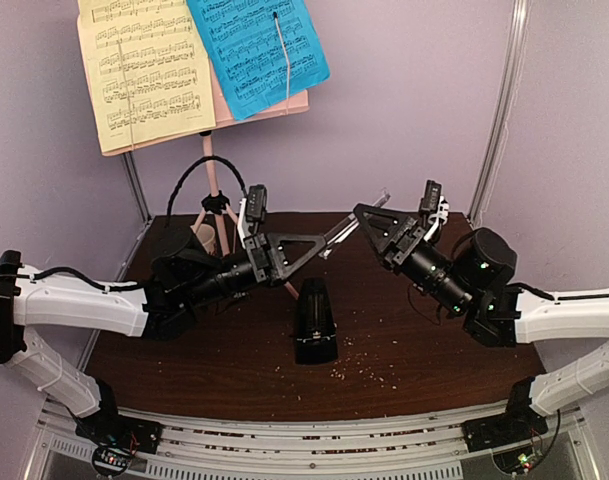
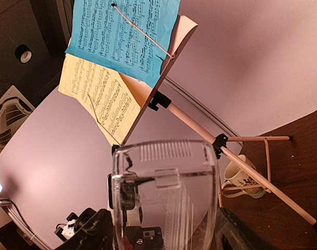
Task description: Pack up the instrument practice props
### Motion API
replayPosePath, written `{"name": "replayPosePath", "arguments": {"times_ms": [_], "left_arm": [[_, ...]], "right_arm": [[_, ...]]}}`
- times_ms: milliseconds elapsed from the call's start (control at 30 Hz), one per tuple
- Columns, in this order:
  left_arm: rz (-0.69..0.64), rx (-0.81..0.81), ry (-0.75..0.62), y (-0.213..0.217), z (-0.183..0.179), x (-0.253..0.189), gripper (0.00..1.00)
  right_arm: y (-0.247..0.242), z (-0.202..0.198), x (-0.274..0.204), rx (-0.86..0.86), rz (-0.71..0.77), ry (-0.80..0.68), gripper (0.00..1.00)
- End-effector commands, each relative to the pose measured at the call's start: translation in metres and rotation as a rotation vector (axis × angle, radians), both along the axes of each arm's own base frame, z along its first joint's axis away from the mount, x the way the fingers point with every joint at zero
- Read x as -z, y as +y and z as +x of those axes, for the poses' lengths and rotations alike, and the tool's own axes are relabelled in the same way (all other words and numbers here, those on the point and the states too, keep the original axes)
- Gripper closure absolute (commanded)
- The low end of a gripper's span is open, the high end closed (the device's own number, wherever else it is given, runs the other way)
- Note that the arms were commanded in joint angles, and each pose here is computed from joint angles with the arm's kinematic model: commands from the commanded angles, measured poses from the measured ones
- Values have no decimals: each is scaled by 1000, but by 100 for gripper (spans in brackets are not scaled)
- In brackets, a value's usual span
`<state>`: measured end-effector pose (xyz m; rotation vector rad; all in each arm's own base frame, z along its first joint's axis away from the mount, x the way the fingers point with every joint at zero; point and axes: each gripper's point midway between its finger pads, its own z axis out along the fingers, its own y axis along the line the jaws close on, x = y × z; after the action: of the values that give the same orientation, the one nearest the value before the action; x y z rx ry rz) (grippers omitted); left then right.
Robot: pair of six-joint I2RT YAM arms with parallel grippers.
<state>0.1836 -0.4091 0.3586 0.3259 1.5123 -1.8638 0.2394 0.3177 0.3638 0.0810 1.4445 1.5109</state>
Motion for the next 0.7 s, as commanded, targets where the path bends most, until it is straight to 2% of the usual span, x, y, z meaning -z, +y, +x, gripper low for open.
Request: {"name": "replayPosePath", "arguments": {"times_ms": [0,133,333,467,500,667], "left_arm": [[-74,17,-47,7,-8,-23,100],[-75,20,-46,6,-9,-24,100],[-73,24,-47,5,-9,-23,100],[-67,20,-38,5,-8,-20,100],[-65,20,-36,5,-8,-19,98],[-31,3,-35,5,-6,-12,67]], "right_arm": [[-1,-1,-22,-11,52,-33,32],[-2,-1,-20,-5,51,-32,34],[-3,-1,-21,2,45,-43,43],[-5,-1,-19,11,32,-48,45],[-6,-1,-19,14,26,-50,46],[-12,-2,-10,44,-40,-55,48]]}}
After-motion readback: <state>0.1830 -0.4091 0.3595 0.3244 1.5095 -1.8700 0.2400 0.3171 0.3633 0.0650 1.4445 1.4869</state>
